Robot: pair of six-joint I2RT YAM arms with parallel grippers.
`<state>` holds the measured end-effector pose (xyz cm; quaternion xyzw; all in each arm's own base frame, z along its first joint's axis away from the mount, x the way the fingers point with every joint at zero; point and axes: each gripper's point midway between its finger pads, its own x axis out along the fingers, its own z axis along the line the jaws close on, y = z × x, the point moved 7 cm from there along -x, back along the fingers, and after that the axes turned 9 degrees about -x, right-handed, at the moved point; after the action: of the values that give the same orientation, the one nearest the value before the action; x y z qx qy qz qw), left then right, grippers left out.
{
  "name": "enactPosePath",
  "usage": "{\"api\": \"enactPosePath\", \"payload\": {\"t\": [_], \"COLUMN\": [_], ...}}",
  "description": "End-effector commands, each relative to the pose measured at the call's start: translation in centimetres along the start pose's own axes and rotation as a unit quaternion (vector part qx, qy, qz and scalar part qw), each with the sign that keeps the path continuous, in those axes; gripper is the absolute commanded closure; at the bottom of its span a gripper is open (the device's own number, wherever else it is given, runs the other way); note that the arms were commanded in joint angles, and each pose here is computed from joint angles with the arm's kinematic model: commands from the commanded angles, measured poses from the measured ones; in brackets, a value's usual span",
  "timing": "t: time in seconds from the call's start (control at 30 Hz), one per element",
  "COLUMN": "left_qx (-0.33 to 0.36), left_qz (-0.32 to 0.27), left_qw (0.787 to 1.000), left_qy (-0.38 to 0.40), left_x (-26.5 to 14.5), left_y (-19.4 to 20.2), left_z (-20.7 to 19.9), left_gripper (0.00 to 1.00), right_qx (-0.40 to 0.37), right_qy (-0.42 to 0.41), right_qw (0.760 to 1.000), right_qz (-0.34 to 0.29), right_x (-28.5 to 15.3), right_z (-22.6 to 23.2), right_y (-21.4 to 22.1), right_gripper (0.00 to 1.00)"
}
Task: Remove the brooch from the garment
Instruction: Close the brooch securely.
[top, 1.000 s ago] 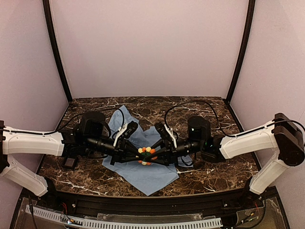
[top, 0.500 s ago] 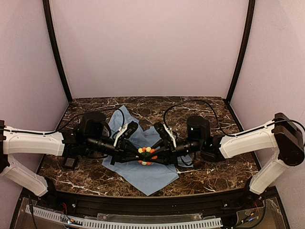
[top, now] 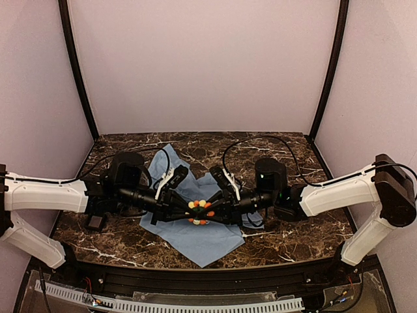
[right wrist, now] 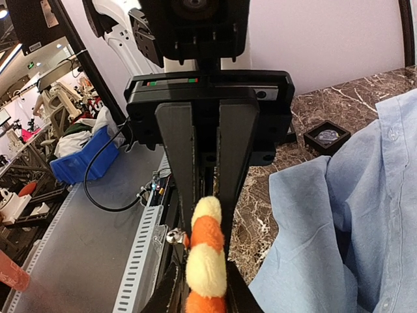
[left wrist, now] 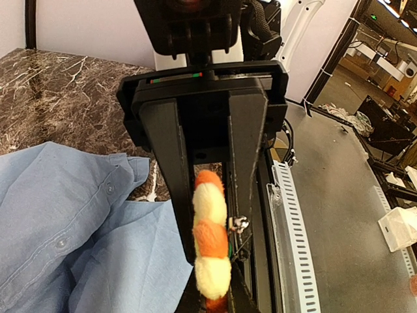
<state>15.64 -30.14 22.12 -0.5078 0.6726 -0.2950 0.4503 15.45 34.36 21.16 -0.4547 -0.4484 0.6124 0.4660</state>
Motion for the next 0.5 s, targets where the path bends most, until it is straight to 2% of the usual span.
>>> {"api": "enactPosePath", "payload": {"t": [0.0,0.47], "left_qx": [0.013,0.015], "left_qz": [-0.007,-0.009], "left_qw": [1.000,1.000], "left_qy": [0.013,0.014], "left_x": [-0.1,-0.2], "left_y": [-0.9,-0.9], "left_z": [-0.6,-0.7], "left_gripper": [0.99,0.99], "right_qx": [0.021,0.053], "right_qy": [0.023,0.039], "right_qw": [1.000,0.998], "right_qz": [-0.006,-0.019], "right_x": [0.3,-0.3], "right_z": [-1.0,-2.0], "right_y": [-0.4,-0.3], "right_gripper": [0.81,0.84]}}
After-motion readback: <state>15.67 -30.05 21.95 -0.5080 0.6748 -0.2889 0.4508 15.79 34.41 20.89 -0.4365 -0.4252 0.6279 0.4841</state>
